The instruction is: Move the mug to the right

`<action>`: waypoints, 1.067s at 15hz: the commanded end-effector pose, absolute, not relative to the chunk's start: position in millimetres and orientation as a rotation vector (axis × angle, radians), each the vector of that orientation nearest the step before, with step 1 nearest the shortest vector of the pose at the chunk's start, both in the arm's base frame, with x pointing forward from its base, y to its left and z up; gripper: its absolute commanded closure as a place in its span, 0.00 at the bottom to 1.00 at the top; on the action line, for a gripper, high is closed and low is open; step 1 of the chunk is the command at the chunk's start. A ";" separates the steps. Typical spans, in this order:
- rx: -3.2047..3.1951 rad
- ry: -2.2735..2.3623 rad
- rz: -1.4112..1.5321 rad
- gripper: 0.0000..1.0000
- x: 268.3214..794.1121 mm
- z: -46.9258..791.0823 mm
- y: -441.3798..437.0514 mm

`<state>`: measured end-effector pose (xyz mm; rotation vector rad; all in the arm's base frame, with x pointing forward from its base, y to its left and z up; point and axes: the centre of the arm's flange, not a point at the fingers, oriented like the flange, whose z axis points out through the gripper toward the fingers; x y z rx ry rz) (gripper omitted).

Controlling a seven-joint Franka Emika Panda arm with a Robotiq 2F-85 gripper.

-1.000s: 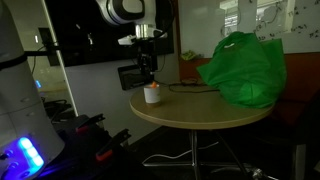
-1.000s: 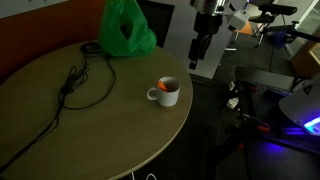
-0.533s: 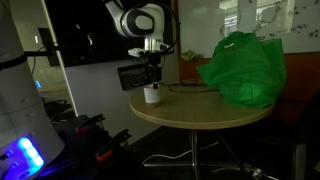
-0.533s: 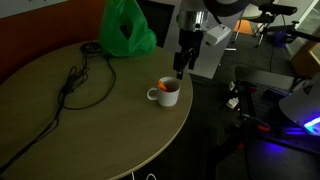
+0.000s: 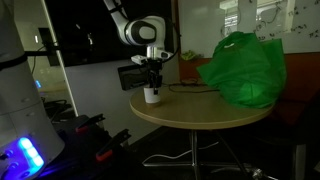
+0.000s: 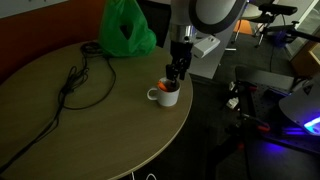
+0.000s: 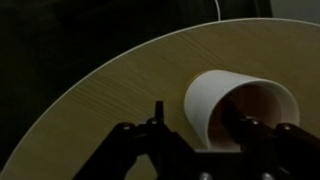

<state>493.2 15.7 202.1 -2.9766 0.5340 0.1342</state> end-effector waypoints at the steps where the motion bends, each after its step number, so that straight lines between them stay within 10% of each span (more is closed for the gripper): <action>1: -2.979 0.557 0.107 0.65 497.5 196.4 16.8; 6: -2.994 0.517 0.089 1.00 492.9 193.3 19.9; 16: -2.984 0.516 -0.022 0.98 501.1 231.8 1.8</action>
